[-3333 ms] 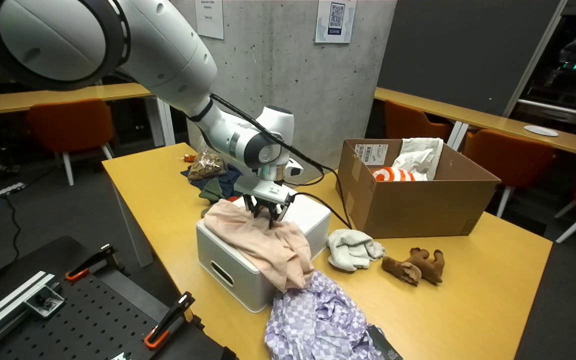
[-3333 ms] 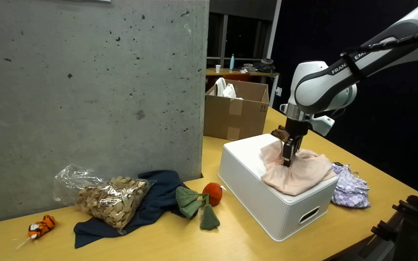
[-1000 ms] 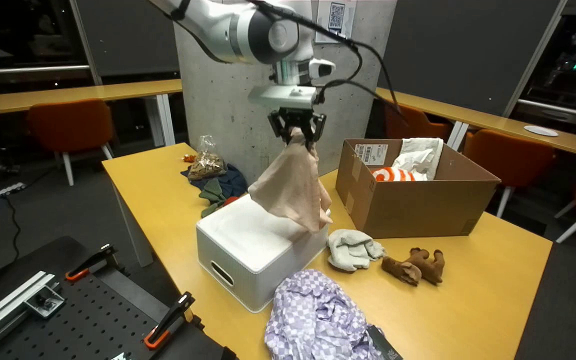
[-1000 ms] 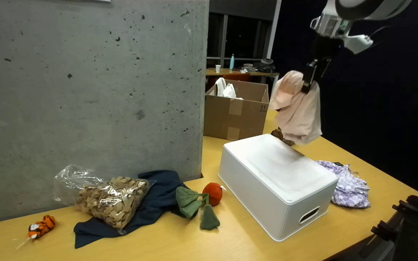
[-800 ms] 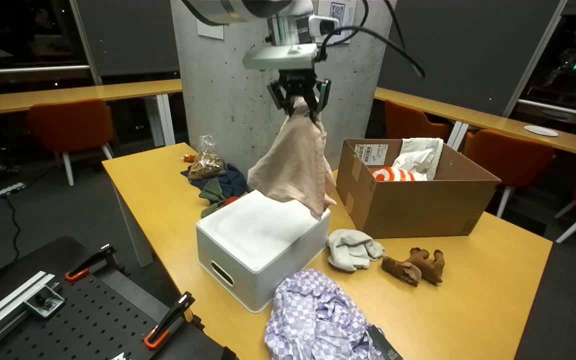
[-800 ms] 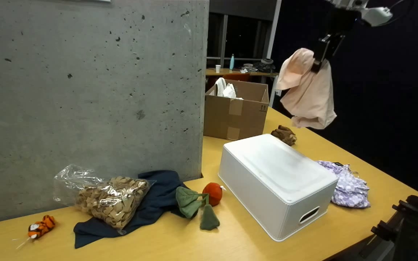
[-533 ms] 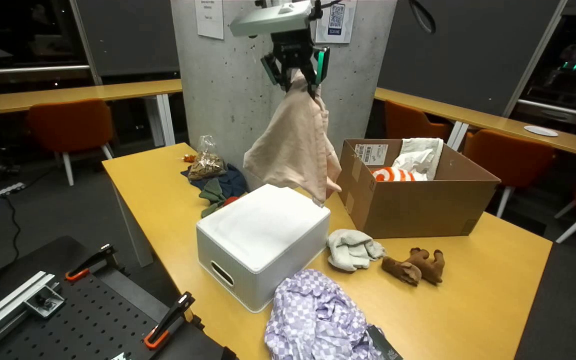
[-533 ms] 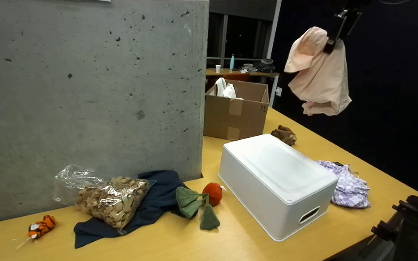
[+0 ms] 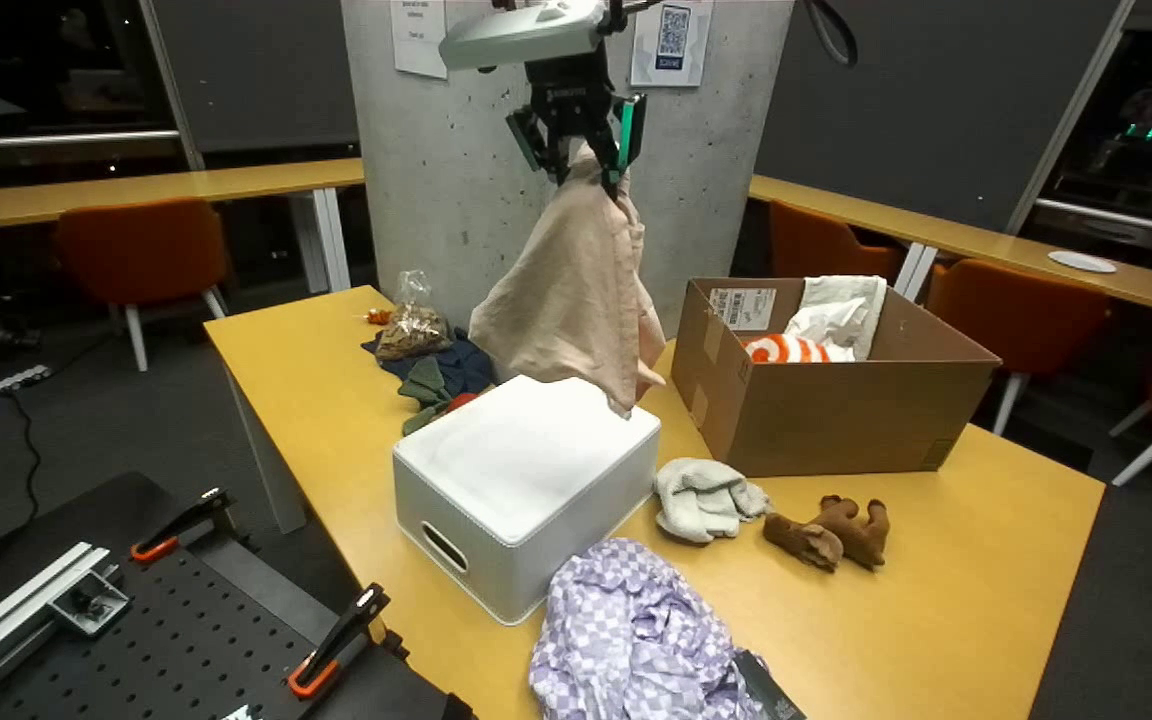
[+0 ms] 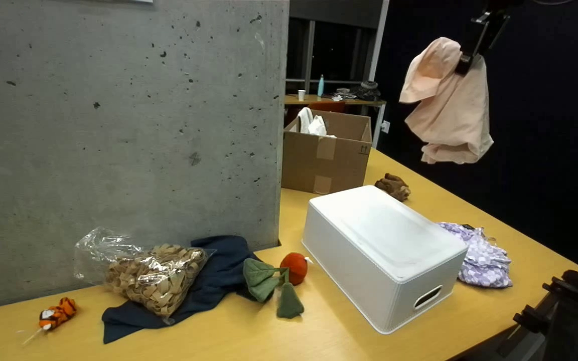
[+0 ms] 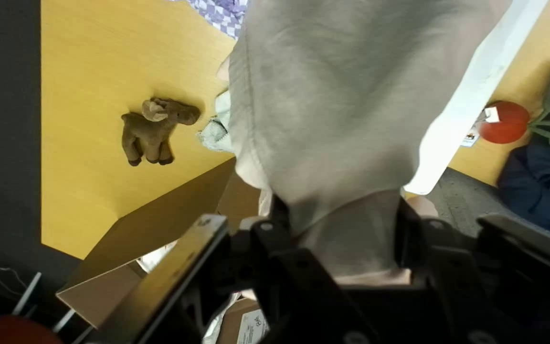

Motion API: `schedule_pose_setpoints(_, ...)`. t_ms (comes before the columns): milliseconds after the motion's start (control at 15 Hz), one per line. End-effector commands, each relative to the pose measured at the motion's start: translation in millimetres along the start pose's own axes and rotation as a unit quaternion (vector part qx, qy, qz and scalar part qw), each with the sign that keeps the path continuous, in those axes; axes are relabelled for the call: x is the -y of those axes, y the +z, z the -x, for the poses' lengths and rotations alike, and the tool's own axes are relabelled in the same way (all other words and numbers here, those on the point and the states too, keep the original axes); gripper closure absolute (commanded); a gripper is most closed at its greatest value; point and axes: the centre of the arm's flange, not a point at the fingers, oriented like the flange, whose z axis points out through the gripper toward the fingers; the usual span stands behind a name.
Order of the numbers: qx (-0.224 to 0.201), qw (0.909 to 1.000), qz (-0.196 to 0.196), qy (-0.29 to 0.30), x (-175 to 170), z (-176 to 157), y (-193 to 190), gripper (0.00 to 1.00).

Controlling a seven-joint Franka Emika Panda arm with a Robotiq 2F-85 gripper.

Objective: Cover the yellow container with the pink shirt and pick it up, place the yellow container back on the tub and the tshirt back

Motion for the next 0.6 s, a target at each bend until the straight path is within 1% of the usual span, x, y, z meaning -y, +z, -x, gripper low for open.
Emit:
schedule_pose_setpoints(0, 0.009, 0.9999, 0.008, -0.002, 10, 5, 0, 0.76)
schedule_pose_setpoints(200, 0.019, 0.9998, 0.001, -0.01, 21, 1, 17, 0.76)
schedule_pose_setpoints(533, 0.053, 0.9978, -0.018, -0.035, 61, -9, 76, 0.76)
